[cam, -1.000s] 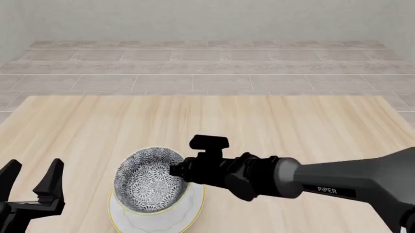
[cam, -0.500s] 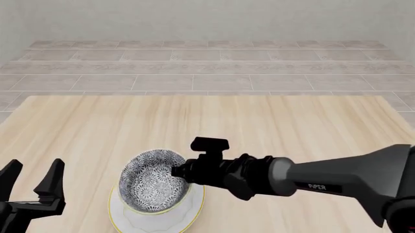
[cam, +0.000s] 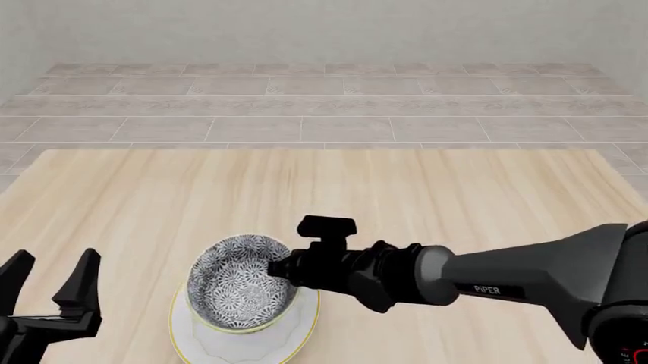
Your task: Put the bowl on the plate.
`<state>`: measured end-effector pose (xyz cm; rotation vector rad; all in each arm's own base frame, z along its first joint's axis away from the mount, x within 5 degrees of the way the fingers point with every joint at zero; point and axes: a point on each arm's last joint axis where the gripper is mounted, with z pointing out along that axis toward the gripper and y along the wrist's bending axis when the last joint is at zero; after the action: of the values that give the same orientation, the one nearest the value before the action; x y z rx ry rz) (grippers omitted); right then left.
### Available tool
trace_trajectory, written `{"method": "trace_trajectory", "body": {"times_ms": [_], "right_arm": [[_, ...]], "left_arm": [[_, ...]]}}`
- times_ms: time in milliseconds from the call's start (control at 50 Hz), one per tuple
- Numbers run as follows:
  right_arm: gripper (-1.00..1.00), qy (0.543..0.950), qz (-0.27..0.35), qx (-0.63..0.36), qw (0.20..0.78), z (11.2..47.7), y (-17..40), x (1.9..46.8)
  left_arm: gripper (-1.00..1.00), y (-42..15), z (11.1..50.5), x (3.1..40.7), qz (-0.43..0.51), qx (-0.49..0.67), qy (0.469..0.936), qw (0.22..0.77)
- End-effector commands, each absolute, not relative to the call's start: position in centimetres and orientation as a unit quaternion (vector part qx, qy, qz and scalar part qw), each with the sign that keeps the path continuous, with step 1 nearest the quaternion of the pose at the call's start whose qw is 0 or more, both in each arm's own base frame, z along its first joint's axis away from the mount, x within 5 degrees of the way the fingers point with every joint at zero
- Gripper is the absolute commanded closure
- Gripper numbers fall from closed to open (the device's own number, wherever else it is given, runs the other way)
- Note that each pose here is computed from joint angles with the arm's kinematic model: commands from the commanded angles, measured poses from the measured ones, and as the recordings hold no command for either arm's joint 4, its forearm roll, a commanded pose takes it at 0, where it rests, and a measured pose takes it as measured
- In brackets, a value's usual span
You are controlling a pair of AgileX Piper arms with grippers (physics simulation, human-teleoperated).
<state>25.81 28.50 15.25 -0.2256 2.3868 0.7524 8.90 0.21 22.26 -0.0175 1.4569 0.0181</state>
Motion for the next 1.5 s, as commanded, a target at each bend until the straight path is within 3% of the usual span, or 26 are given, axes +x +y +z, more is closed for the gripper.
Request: {"method": "trace_trajectory", "body": {"times_ms": [20, 260, 280, 560, 960, 1500], "right_arm": [[1.0, 0.908, 0.289, -0.073, 0.296, 14.2, 29.0, 25.2], [1.0, 0.901, 0.297, -0.085, 0.303, 14.6, 29.1, 24.6], [-1.0, 0.901, 0.296, -0.088, 0.304, 14.7, 29.1, 24.7], [-1.0, 0.899, 0.298, -0.097, 0.307, 15.3, 29.3, 24.3], [-1.0, 0.88, 0.296, -0.142, 0.343, 22.5, 27.2, 22.8], [-1.0, 0.87, 0.293, -0.162, 0.363, 25.9, 25.3, 21.6]], "left_arm": [[-1.0, 0.2, 22.3, 8.9, 0.009, -0.008, 0.665, 0.747], [-1.0, 0.2, 22.3, 8.8, 0.009, -0.008, 0.664, 0.747], [-1.0, 0.2, 22.3, 8.8, 0.009, -0.008, 0.664, 0.747], [-1.0, 0.2, 22.3, 9.0, 0.009, -0.008, 0.664, 0.747], [-1.0, 0.2, 22.3, 9.6, 0.01, -0.005, 0.665, 0.747], [-1.0, 0.2, 22.3, 10.0, 0.01, -0.004, 0.664, 0.748]]}}
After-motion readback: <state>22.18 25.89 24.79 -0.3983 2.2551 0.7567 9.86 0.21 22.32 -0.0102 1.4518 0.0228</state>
